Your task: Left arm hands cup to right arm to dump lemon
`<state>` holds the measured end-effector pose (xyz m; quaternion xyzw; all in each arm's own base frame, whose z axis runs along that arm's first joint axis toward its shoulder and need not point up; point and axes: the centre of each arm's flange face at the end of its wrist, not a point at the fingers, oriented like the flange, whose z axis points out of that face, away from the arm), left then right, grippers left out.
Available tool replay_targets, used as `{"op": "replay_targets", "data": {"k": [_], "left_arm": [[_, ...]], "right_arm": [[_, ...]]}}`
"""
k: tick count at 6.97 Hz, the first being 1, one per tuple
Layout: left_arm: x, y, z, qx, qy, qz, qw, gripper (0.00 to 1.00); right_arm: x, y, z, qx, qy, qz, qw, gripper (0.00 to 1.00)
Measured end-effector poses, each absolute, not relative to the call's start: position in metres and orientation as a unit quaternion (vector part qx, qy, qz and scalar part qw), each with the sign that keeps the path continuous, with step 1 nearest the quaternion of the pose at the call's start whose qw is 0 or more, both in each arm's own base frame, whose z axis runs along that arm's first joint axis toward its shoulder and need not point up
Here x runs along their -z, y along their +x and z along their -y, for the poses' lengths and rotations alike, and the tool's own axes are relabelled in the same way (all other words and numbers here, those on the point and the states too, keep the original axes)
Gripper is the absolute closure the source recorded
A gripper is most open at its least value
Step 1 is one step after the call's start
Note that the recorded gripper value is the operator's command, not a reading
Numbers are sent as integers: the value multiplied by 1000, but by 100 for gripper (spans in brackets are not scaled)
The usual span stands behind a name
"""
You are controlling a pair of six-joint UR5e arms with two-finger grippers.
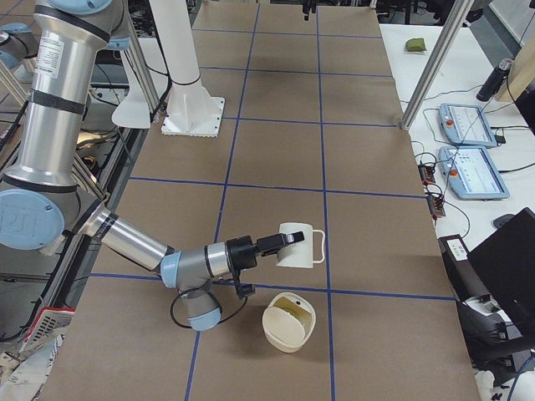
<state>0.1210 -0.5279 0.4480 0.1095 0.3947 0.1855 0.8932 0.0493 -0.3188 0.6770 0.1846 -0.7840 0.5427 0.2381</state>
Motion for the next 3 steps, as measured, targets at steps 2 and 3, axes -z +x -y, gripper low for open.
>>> {"op": "replay_targets", "data": {"k": [2, 3], "left_arm": [[-449, 121, 528, -184, 106, -397, 893, 0], [-450, 121, 528, -184, 104, -397, 893, 0]], "right_arm": [[-664, 28, 331, -448, 260, 776, 359, 94], [-657, 14, 341, -392, 295, 763, 420, 94]]}}
